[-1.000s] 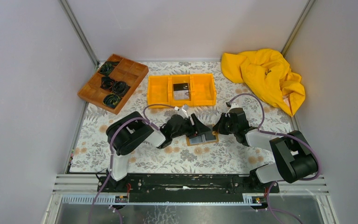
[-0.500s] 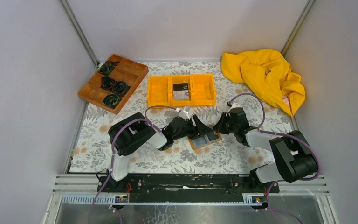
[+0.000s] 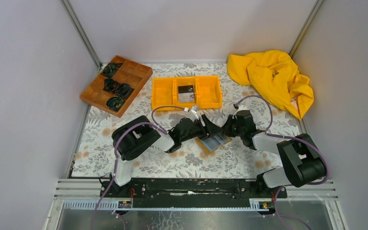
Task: Take the credit cards out of the card holder
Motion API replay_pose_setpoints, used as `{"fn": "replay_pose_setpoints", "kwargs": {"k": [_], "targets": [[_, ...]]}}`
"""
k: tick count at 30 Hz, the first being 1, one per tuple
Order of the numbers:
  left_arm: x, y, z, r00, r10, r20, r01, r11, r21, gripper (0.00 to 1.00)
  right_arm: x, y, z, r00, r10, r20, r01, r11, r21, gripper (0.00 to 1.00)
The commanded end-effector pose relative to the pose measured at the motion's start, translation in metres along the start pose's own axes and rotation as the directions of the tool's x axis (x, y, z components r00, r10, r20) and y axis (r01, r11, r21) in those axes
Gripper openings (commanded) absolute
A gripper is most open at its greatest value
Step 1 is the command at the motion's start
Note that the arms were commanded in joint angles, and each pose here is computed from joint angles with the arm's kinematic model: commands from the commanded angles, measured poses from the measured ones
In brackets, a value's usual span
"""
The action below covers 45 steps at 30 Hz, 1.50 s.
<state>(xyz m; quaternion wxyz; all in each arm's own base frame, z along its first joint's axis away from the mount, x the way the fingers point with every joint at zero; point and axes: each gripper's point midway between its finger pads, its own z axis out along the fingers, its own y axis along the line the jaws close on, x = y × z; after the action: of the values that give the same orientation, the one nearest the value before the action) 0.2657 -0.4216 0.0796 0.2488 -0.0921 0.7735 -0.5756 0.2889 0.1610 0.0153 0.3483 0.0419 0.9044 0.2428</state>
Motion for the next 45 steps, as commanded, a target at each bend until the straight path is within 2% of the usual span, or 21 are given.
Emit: {"fn": "replay_pose_setpoints", "kwargs": {"k": [1, 17, 25, 33, 45], "targets": [[-0.028, -0.024, 0.01, 0.992, -0.013, 0.124, 0.003, 0.997, 0.081, 0.66, 0.026, 0.01, -0.004, 0.993, 0.008, -0.119, -0.014, 0.999, -0.049, 0.0], [-0.019, 0.02, 0.003, 0.985, -0.119, 0.125, 0.126, 0.991, -0.052, 0.65, 0.026, 0.011, -0.004, 0.993, 0.009, -0.119, -0.015, 0.999, -0.05, 0.0], [-0.019, 0.029, 0.004, 0.979, -0.143, 0.143, 0.155, 0.985, -0.075, 0.65, 0.027, 0.01, -0.003, 0.992, 0.01, -0.122, -0.016, 0.999, -0.05, 0.0], [-0.018, 0.034, 0.01, 0.98, -0.146, 0.137, 0.159, 0.983, -0.087, 0.63, 0.028, 0.011, -0.003, 0.992, 0.011, -0.126, -0.018, 0.998, -0.052, 0.0], [-0.015, 0.043, -0.022, 0.985, -0.11, 0.134, 0.124, 0.987, -0.099, 0.63, 0.027, 0.011, -0.002, 0.992, 0.011, -0.126, -0.018, 0.998, -0.054, 0.0]]}}
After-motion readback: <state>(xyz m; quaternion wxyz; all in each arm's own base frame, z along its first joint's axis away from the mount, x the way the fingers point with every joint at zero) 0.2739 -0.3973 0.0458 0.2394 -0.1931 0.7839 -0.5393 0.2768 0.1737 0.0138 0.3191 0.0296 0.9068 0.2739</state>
